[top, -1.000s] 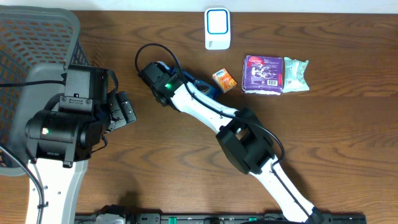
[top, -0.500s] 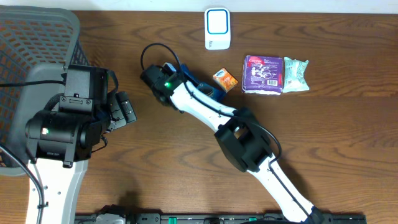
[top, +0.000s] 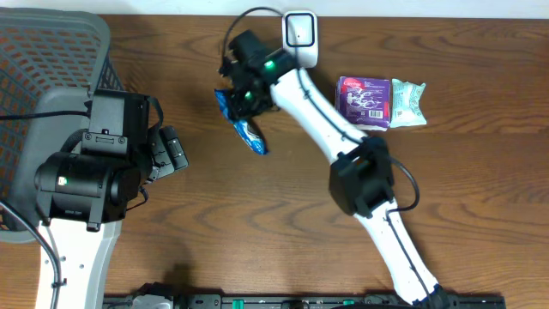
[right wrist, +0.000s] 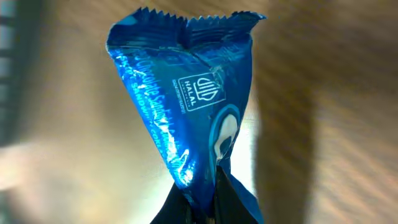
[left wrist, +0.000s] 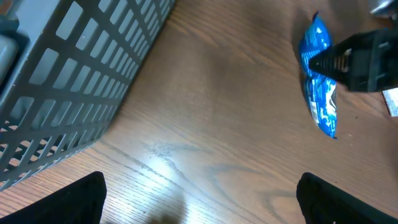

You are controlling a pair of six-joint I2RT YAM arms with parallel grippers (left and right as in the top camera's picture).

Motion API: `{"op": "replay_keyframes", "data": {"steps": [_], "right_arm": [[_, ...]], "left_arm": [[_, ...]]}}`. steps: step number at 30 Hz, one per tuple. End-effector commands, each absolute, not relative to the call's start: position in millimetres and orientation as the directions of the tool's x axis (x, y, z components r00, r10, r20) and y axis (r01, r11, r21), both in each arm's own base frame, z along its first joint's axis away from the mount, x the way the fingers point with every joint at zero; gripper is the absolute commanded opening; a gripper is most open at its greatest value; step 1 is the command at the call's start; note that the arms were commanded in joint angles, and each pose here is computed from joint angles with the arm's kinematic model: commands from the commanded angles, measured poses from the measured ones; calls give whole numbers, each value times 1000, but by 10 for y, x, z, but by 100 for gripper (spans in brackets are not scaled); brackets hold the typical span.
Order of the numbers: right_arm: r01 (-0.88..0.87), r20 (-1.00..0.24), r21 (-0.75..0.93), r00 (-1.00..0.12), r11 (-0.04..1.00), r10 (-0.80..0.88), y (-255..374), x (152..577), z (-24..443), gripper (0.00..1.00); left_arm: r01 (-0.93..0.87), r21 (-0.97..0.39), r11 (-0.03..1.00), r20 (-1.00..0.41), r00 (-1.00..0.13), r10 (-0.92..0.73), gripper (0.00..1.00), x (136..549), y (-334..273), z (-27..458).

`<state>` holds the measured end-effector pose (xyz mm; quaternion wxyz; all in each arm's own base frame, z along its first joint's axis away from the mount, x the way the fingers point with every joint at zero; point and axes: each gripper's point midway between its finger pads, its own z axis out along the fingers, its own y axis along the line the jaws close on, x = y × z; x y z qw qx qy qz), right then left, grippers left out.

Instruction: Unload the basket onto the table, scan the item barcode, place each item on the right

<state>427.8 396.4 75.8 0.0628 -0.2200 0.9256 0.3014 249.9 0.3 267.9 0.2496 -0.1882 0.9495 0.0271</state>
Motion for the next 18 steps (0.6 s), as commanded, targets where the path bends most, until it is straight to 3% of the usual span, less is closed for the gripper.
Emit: {"op": "replay_keyframes", "data": {"steps": [1,4,9,14,18], "right_arm": [[-226,-69,857,-941,463,-332,4149,4061,1151,1],[-103,20,918,-953,384,-302,4136,4113,1167,1],[23,127,898,-970,440,-208,4072,4212,733,1],[9,53,766,-997,643,-50,3773,4517,237,1],[-41,-61,656,-998,753,-2,3489,4765,189,2]], "left_arm": [[-376,-31,926,-489,-803,-342,98,2509,34,2696],[-376,-31,926,-489,-803,-342,98,2508,34,2696],[-376,-31,926,-489,-803,-342,98,2508,34,2696],[-376,-31,926,-489,-803,-342,98,2508,34,2696],[-376,-31,926,-489,-803,-342,98,2508,34,2696]]}}
